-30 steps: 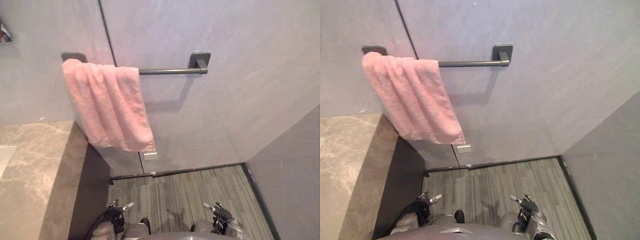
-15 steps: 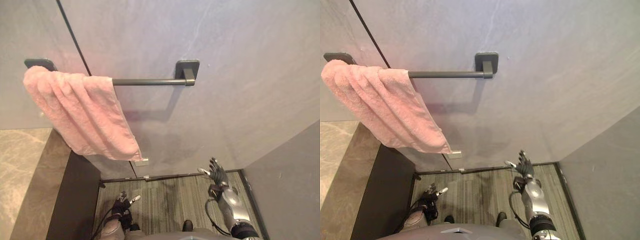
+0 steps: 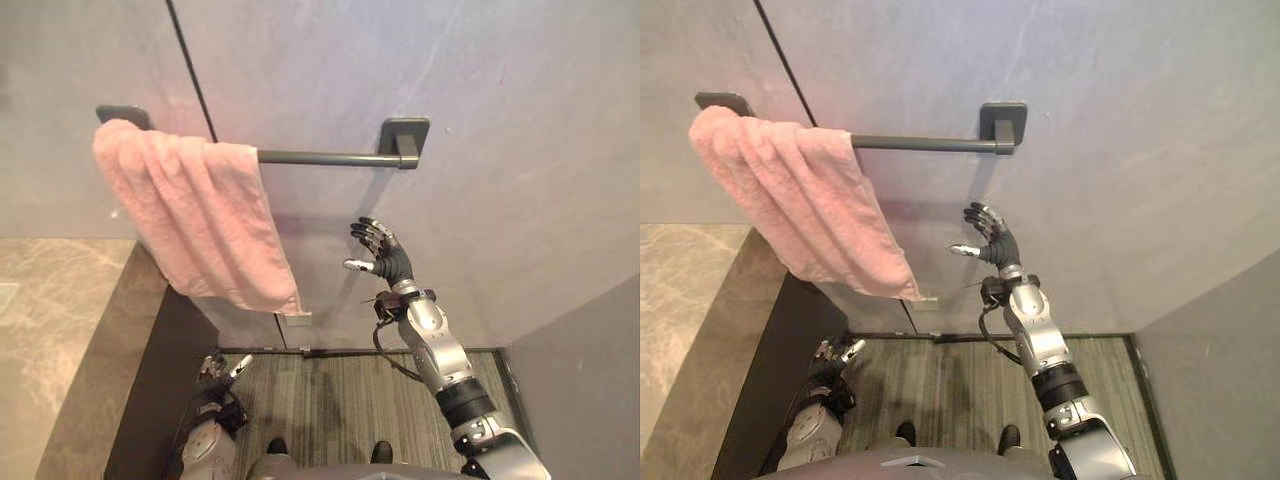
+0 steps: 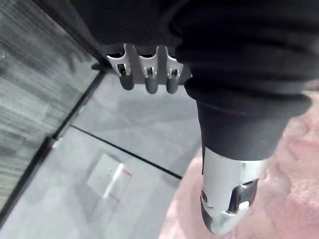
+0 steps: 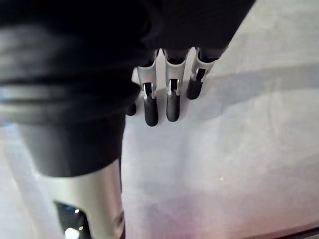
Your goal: Organize washtable
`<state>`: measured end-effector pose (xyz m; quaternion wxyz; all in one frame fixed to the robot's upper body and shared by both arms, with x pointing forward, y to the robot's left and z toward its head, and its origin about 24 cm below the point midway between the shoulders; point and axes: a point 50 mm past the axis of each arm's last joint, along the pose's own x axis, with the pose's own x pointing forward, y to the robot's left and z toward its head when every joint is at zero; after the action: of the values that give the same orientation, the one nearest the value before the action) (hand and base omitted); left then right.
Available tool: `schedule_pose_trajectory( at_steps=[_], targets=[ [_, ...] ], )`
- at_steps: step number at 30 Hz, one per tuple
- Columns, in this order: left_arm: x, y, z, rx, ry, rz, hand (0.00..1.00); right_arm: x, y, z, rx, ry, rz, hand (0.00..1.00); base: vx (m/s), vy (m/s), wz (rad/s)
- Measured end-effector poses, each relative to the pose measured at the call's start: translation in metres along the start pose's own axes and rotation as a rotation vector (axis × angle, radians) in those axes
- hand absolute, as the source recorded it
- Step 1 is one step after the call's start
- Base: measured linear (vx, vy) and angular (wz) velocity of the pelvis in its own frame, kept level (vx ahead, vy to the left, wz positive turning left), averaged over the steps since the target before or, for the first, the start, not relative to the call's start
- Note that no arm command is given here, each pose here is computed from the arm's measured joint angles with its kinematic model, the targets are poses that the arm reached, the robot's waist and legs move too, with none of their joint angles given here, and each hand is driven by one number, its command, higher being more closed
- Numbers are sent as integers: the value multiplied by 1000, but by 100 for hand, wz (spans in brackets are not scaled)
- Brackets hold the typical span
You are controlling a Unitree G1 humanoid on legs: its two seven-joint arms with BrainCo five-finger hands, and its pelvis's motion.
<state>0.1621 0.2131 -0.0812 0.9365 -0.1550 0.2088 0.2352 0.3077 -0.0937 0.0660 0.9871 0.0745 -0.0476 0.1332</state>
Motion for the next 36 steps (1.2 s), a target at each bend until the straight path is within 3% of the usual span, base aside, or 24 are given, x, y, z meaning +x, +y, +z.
schedule_pose_trajectory(
  at_steps=[7,19,26,27,36],
  targets=[
    [-2,-20,15,-96,-75,-46,0,32,16,41,-1,-127,64,0,-29,-5,11],
    [-10,-54,29,-134,-135,-185,0,55,60,47,-9,-102,205,0,-16,-13,15],
    [-11,-56,40,-153,-179,-190,0,51,75,29,-37,-31,268,0,6,-8,3],
    [-11,-58,45,-159,-199,-196,0,51,74,26,-40,-18,272,100,5,-6,5],
    [-14,-48,76,-204,-348,-145,0,50,84,12,-53,54,308,100,1,-5,6]
  ],
)
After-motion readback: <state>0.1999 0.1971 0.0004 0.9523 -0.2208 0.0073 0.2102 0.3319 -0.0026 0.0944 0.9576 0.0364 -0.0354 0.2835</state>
